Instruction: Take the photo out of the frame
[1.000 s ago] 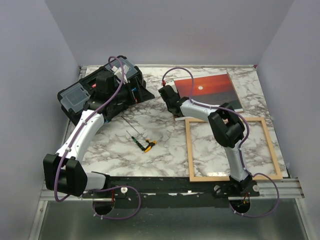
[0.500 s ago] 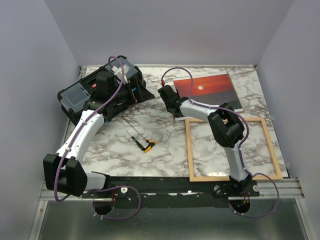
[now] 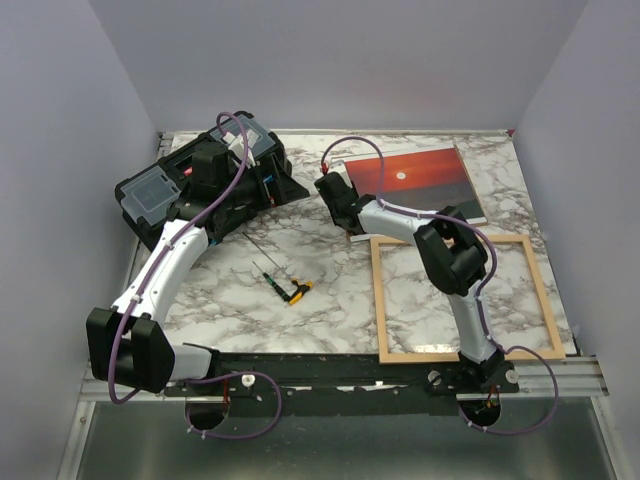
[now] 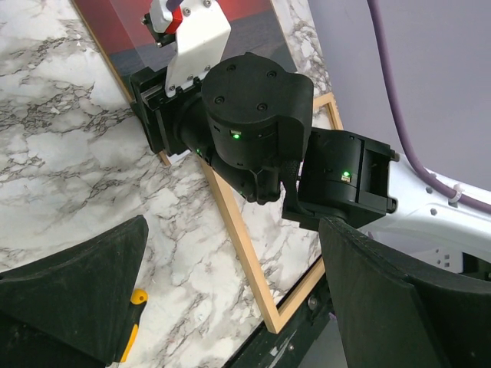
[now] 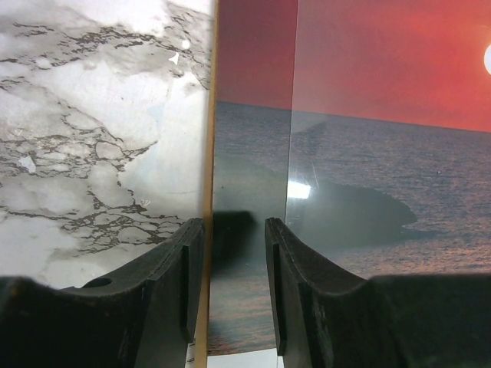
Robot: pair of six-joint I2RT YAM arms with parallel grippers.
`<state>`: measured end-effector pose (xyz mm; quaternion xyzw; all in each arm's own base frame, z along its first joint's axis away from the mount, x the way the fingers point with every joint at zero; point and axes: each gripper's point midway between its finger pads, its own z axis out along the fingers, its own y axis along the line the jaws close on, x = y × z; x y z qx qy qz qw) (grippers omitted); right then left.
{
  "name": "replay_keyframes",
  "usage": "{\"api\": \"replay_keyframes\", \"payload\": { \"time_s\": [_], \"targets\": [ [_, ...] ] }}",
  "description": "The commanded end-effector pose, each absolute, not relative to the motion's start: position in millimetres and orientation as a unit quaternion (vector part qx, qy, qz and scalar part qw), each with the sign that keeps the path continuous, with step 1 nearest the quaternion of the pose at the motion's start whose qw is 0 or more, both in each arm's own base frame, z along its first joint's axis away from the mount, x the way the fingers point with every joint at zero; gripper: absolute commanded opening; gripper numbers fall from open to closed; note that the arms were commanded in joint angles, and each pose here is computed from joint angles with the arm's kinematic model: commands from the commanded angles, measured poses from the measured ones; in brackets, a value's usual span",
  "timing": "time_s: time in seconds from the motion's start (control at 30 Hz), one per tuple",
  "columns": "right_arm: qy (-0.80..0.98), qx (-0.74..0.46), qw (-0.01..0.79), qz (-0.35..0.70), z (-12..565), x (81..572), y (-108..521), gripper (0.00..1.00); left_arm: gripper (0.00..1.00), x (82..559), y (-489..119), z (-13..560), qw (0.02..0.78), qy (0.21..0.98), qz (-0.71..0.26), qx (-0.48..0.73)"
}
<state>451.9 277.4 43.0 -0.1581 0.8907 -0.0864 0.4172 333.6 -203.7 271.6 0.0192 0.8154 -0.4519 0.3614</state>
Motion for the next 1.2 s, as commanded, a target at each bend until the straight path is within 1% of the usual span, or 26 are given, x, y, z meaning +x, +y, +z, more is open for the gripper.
{"api": "replay_keyframes", "payload": {
  "time_s": [0.0, 0.27, 0.37, 0.47, 0.57, 0.7, 0.9, 0.97, 1.17],
  "targets": [
    [0.896, -0.163, 0.401, -0.101, 27, 446, 275, 0.42, 0.97, 330, -203, 287, 0.379, 0.803, -0.457, 0.037],
    [0.898, -0.169, 0.391, -0.112, 18, 444, 273, 0.41, 0.97, 331, -203, 287, 0.379, 0.803, -0.458, 0.036],
    [0.897, -0.169, 0.387, -0.131, 14, 442, 270, 0.39, 0.97, 330, -203, 287, 0.380, 0.803, -0.458, 0.037],
    [0.890, -0.166, 0.395, -0.157, 15, 442, 265, 0.31, 0.97, 331, -203, 287, 0.380, 0.803, -0.457, 0.036],
    [0.880, -0.168, 0.410, -0.170, 20, 444, 263, 0.26, 0.97, 331, -203, 286, 0.380, 0.804, -0.456, 0.036],
    [0.866, -0.176, 0.426, -0.193, 29, 447, 261, 0.16, 0.97, 331, -203, 285, 0.379, 0.804, -0.456, 0.035],
    [0.858, -0.187, 0.431, -0.209, 33, 449, 259, 0.06, 0.97, 331, -203, 286, 0.380, 0.804, -0.456, 0.036],
    [0.856, -0.192, 0.431, -0.214, 33, 449, 259, 0.01, 0.97, 331, -203, 285, 0.379, 0.804, -0.457, 0.036],
    [0.848, -0.181, 0.453, -0.208, 46, 450, 258, 0.00, 0.97, 335, -201, 278, 0.374, 0.812, -0.448, 0.024]
  ]
}}
